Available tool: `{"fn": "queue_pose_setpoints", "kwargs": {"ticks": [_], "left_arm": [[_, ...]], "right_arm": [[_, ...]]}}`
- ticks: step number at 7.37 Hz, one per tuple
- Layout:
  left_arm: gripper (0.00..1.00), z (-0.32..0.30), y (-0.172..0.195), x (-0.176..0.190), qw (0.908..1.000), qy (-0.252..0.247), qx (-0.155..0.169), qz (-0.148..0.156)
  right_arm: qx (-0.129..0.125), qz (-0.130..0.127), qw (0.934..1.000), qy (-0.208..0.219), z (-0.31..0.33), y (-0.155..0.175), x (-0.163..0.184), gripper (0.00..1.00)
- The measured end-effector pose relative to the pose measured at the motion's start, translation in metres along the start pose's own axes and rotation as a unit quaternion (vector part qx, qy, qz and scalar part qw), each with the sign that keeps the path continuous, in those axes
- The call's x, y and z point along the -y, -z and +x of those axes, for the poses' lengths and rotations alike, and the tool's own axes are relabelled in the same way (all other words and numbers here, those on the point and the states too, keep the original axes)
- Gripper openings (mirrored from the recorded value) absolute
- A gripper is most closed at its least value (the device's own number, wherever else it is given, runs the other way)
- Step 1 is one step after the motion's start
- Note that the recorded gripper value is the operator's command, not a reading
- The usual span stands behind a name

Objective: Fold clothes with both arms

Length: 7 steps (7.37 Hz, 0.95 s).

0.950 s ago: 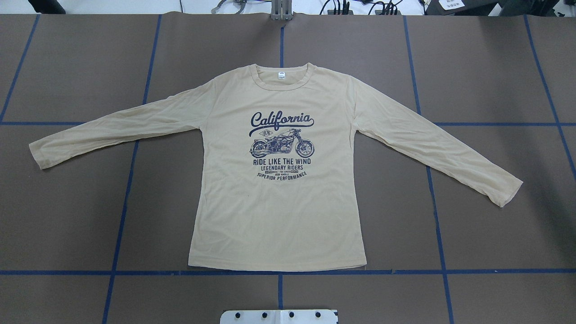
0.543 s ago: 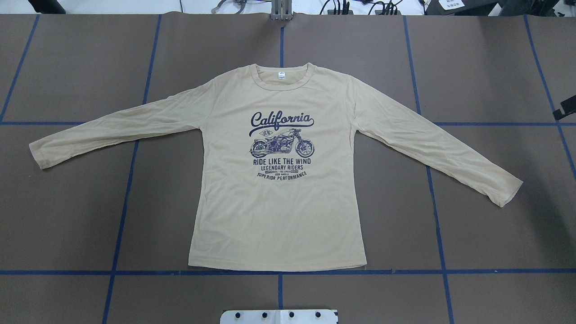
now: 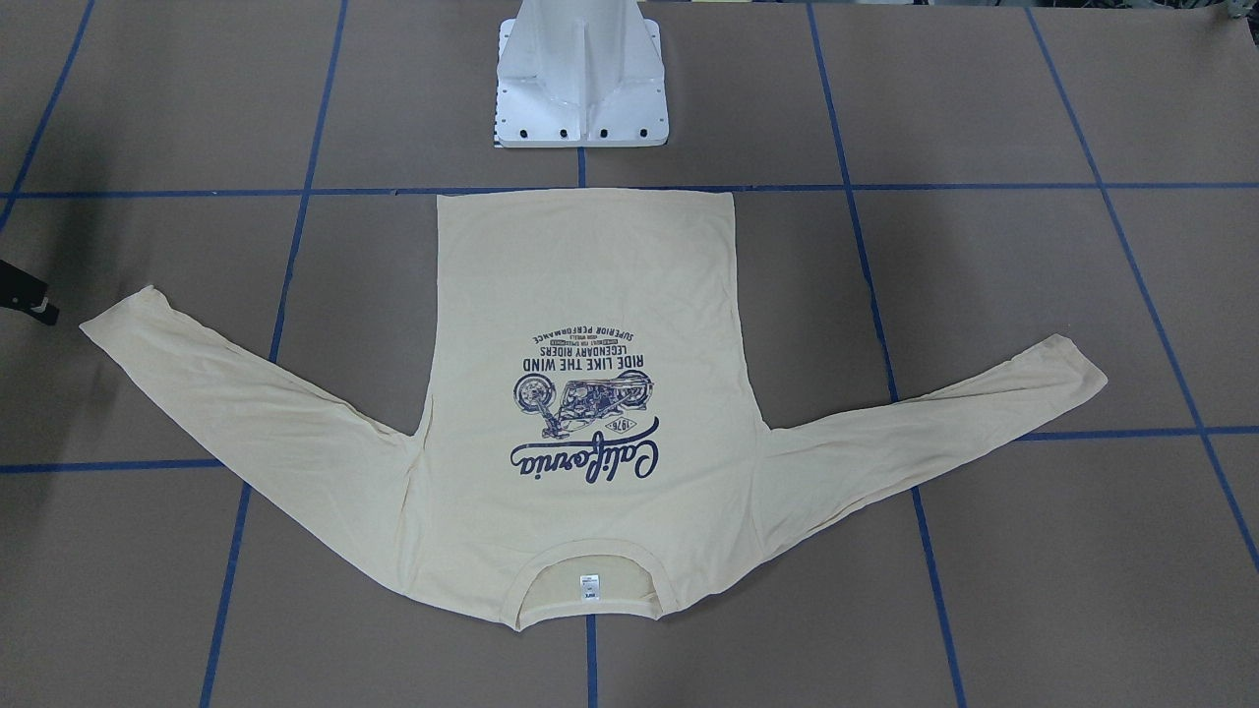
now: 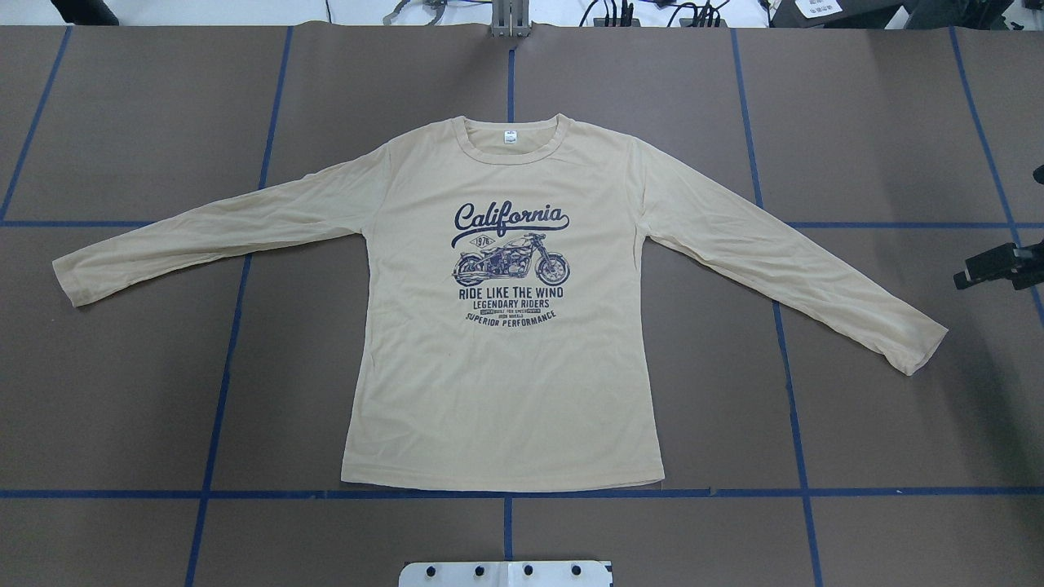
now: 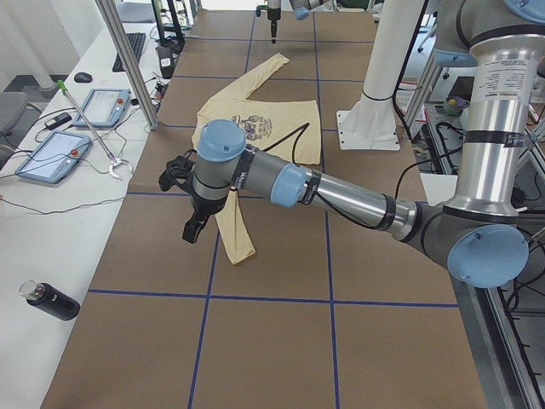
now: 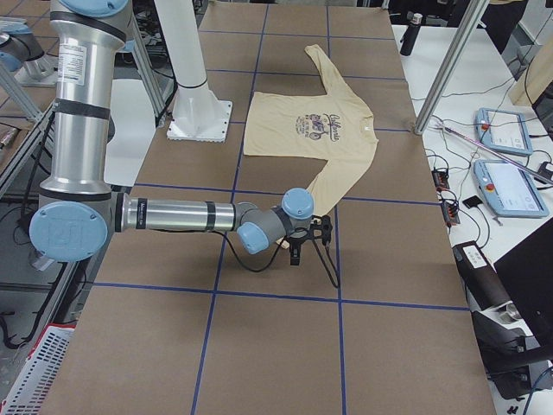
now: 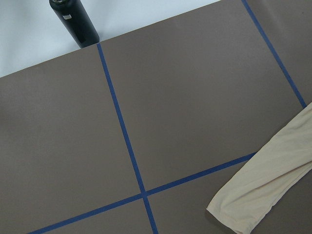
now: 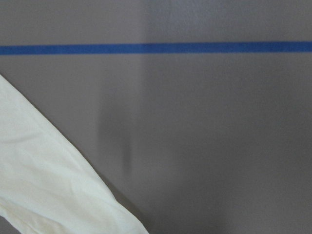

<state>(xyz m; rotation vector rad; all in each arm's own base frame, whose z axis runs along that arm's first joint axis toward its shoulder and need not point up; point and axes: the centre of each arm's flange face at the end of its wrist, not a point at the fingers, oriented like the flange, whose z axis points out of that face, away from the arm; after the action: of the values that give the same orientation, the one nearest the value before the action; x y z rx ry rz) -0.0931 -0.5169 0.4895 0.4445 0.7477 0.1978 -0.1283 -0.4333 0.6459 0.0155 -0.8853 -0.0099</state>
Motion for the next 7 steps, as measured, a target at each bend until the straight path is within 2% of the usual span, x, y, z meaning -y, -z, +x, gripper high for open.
{"fn": "queue_pose_setpoints", "kwargs": {"ticks": [3, 5, 7], "left_arm": [[1.0, -0.001, -0.001, -0.001, 1.0, 0.001, 0.0, -0.001], [1.0, -0.001, -0.001, -0.001, 1.0, 0.002, 0.001, -0.001], [1.0, -0.001, -0.001, -0.001, 1.0, 0.002, 0.001, -0.001]], "right_arm": [[-0.013, -0.019, 0.9997, 0.006, -0.017, -0.03, -0.008, 0.95], [-0.016, -0.027, 0.9995, 0.004, -0.018, -0.044, -0.003, 0.62], [-0.015, -0.03, 0.9994, -0.005, -0.019, -0.046, -0.003, 0.57]]}}
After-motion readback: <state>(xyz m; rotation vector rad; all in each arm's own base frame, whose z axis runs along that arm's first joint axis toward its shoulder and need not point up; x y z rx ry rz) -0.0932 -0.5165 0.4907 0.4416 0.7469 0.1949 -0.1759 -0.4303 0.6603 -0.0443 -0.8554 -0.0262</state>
